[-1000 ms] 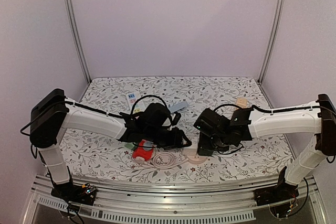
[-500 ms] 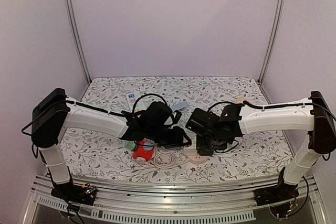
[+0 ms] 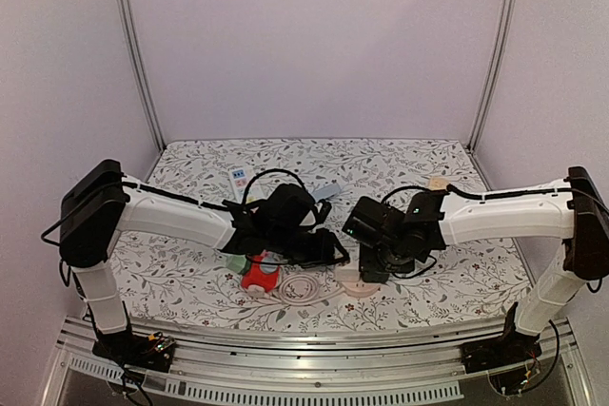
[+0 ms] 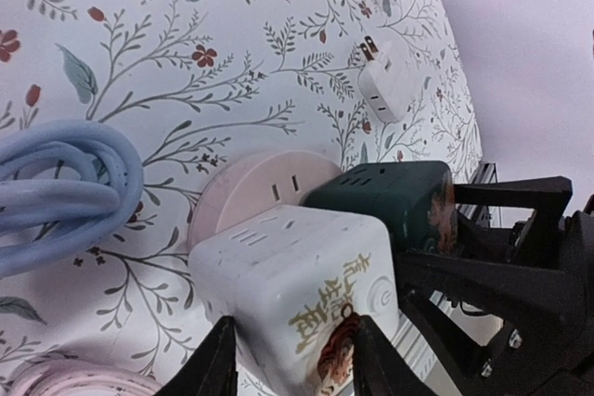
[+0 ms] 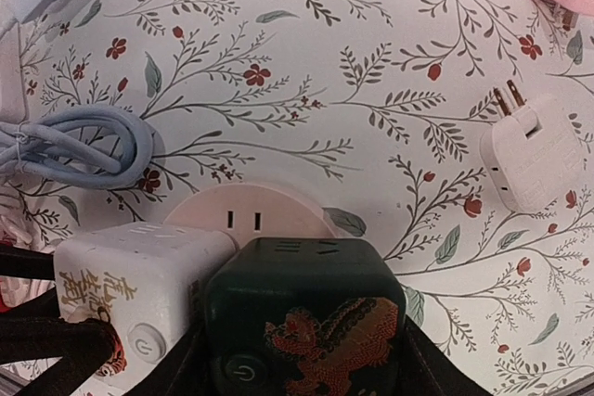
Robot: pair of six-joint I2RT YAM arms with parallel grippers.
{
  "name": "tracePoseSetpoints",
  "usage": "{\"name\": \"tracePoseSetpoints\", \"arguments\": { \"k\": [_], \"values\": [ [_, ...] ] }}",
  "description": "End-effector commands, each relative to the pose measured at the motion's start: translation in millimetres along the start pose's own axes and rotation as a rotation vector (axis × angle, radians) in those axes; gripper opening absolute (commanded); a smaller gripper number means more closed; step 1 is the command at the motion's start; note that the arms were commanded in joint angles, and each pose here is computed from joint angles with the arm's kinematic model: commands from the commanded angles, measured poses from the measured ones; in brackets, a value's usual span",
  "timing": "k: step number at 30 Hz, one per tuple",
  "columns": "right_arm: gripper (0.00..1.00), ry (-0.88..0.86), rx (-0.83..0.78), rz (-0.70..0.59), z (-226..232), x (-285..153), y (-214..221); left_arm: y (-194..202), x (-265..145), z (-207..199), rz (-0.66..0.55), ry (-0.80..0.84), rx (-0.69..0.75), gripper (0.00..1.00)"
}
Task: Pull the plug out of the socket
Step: Remove the plug from the socket.
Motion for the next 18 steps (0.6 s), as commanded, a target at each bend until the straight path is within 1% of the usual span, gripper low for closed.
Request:
{"name": "tracePoseSetpoints", "arguments": {
  "k": [1,3,7,18],
  "values": [
    [0.0,-0.201,0.127,-0.015,4,-5,-6,40,22,48,0.142,-0.217,0.001,0.4],
    [0.0,-0.219,0.146,-0.023,3,-8,-7,40,22,47,0.145,-0.217,0.003,0.4],
    [0.0,-0.213,0.133,-0.034,3,-13,-10,40,23,47,0.145,-0.217,0.005,0.4],
    [0.0,-0.107,0.014,-0.095,16,-32,-11,41,25,46,0.152,-0.222,0.007,0.39]
  ]
}}
Point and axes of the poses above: each gripper's point midway between its finger pads, its own x axis out along the fingers, its own z axis along the line the jaws close on, y = z × x, the point moved 8 cm from there along -x, back along the fingers, and after that the axes turned 7 degrees about -x, right-handed, at the moved point
